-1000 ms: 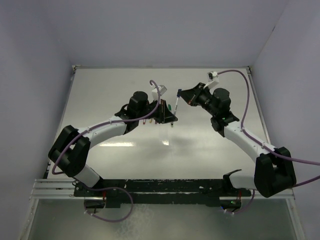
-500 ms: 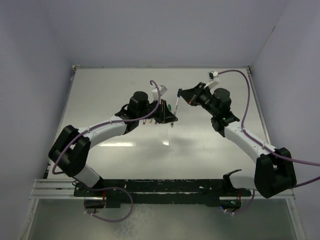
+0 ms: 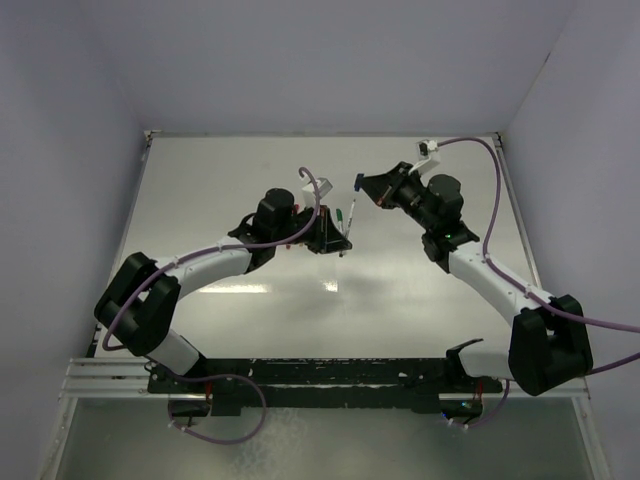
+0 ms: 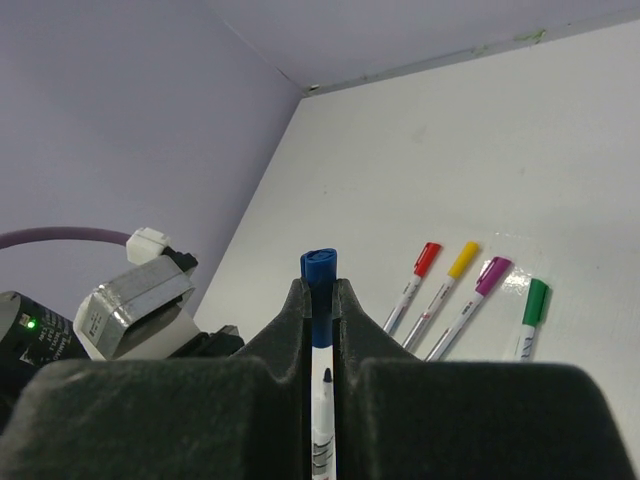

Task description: Insert the pens into the pen caps

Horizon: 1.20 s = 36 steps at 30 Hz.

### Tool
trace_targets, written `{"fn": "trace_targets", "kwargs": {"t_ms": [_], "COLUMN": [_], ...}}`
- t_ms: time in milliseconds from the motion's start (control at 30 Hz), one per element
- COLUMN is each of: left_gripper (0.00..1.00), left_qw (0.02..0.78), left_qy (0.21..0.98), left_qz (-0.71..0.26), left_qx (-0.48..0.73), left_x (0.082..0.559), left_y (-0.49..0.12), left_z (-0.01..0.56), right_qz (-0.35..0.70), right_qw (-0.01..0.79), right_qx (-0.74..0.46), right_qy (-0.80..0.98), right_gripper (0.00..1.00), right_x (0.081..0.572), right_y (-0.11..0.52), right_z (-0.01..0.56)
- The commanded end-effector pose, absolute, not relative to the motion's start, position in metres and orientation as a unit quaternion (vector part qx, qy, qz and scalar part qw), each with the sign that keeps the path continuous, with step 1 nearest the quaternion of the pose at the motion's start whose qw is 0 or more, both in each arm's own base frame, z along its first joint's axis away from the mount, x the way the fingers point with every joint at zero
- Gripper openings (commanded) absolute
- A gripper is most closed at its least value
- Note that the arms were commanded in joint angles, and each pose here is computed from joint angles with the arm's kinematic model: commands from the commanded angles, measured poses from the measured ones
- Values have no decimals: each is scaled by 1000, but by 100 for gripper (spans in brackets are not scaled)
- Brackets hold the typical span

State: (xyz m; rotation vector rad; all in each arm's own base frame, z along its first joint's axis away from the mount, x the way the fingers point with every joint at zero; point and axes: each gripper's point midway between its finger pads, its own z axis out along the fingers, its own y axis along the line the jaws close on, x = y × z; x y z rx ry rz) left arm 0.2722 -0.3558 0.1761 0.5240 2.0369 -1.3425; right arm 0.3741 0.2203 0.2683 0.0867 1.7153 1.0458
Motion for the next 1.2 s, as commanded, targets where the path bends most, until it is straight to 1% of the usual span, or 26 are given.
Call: {"fn": "trace_targets", "kwargs": {"t_ms": [0,500,1167], "left_gripper": [0,0,0], "left_qw": [348,362,374], "left_qy": [747,738,736], "left_qz": [-522,-525,-522], "left_qx": [219,221,216], "left_x": [270,278,281], "left_y": [-357,-362,-360], "left_z": [198,207,211], "right_qz": [460,463,458], "right_qw": [574,544,535], "right_qx": [19,11,5], "right_qy": [677,700,710], "right_gripper": [0,0,0], "right_x": [379,369,365], "right_y": [225,229,231], "right_z": [312,288,277]}}
